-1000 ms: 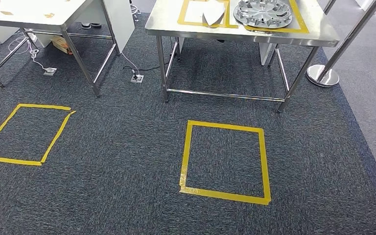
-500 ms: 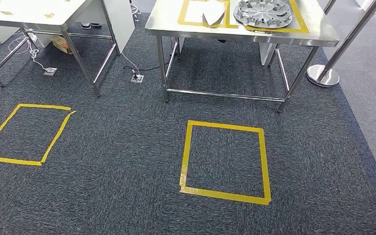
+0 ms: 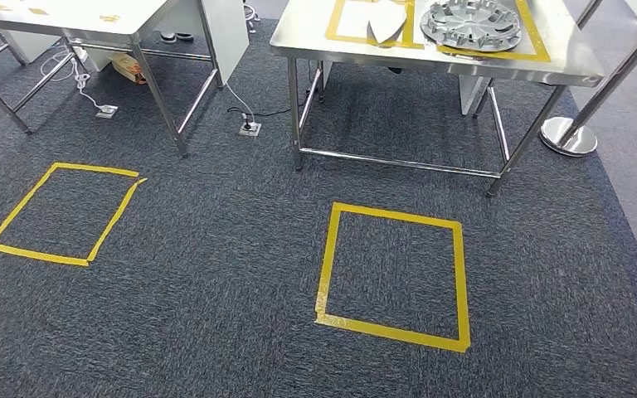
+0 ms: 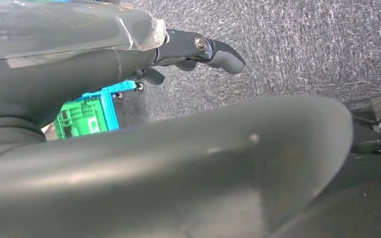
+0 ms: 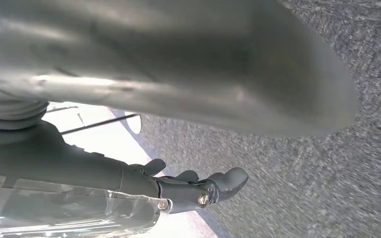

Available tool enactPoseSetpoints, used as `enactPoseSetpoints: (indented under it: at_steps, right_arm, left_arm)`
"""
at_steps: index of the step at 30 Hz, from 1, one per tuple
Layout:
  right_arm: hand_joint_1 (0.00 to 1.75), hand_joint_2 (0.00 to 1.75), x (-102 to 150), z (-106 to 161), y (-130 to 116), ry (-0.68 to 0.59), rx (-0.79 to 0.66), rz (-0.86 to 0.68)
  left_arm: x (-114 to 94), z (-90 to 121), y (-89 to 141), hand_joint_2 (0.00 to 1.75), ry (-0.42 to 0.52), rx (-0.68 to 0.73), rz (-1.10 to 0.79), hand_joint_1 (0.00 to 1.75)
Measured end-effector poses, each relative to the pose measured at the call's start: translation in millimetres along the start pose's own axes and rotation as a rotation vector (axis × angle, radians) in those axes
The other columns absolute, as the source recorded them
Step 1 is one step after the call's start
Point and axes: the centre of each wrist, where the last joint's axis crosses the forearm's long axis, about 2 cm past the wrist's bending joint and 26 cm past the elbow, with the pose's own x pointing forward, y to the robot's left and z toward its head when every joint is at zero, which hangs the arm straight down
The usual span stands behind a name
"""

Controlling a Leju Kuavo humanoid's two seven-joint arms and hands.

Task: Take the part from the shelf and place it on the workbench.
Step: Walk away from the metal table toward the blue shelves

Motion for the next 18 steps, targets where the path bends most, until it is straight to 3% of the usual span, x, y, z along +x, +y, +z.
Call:
enactPoseSetpoints:
  at_steps: [18]
  right_arm:
    - [0.0,0.0,2.2,0.1,0.0,-0.009,0.0,0.023]
  left_arm:
    - [1.2,0.4,-0.5,0.0,0.009,-0.004,0.009,0.0]
